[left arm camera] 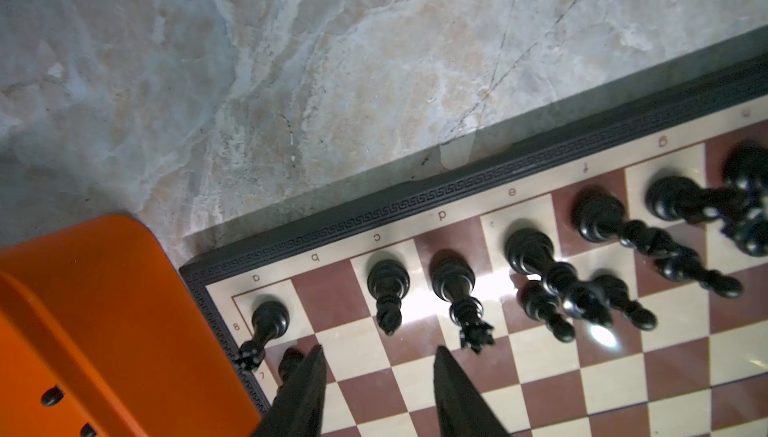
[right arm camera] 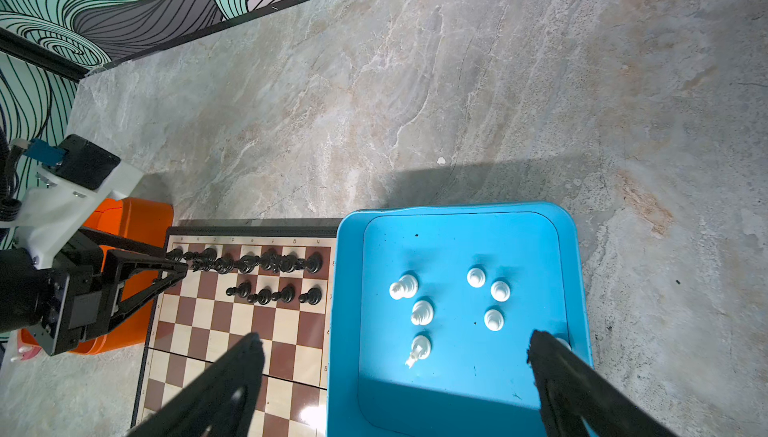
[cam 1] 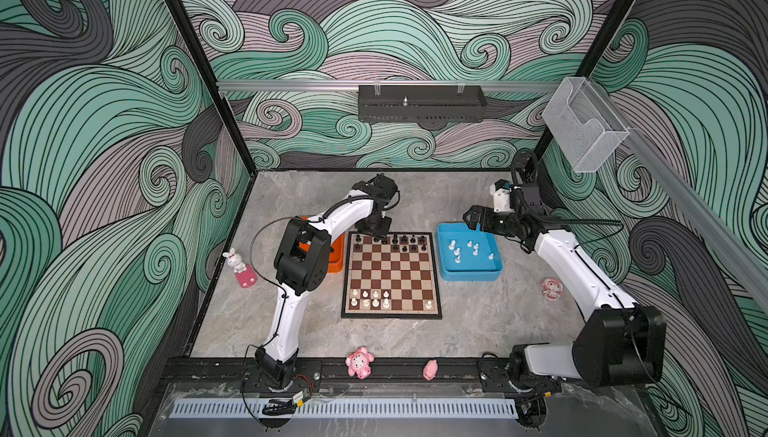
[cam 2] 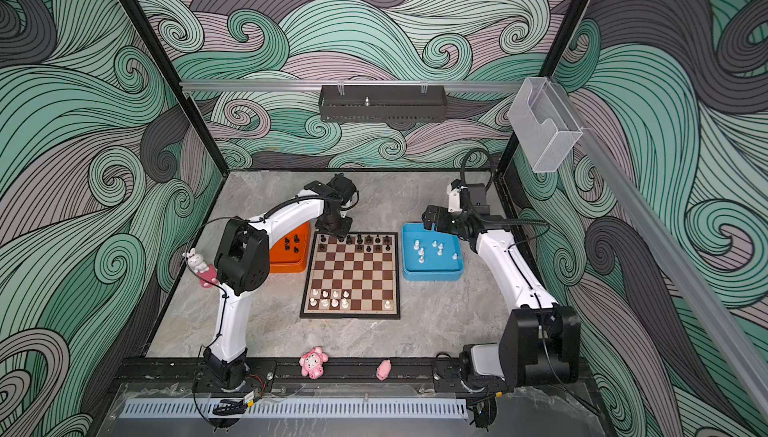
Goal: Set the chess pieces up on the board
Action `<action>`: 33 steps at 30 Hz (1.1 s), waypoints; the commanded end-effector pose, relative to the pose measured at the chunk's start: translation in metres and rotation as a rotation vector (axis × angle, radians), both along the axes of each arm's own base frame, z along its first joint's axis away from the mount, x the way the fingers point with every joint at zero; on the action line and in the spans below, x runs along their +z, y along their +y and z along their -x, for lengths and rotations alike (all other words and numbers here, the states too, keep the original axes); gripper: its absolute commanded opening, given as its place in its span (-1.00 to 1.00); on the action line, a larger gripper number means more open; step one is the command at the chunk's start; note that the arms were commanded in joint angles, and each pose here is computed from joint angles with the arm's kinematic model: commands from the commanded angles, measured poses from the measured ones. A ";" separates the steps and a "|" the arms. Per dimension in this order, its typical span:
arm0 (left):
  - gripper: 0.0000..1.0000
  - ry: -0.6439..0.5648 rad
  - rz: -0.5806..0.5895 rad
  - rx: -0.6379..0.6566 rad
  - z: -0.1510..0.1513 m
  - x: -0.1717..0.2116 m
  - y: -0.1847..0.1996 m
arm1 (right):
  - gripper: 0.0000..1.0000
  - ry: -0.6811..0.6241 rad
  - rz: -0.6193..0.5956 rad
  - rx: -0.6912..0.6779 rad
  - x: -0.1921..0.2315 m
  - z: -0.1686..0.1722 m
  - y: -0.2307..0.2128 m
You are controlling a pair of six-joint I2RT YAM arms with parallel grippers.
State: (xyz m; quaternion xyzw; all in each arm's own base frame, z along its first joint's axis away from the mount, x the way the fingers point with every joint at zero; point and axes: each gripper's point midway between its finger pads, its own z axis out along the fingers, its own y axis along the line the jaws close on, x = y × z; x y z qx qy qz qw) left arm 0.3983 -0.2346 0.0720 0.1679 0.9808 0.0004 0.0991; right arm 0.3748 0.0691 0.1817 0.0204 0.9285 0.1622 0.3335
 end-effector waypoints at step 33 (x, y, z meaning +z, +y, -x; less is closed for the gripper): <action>-0.24 0.053 0.100 -0.031 0.001 0.008 -0.039 | 0.99 0.023 -0.010 0.008 -0.008 0.001 0.000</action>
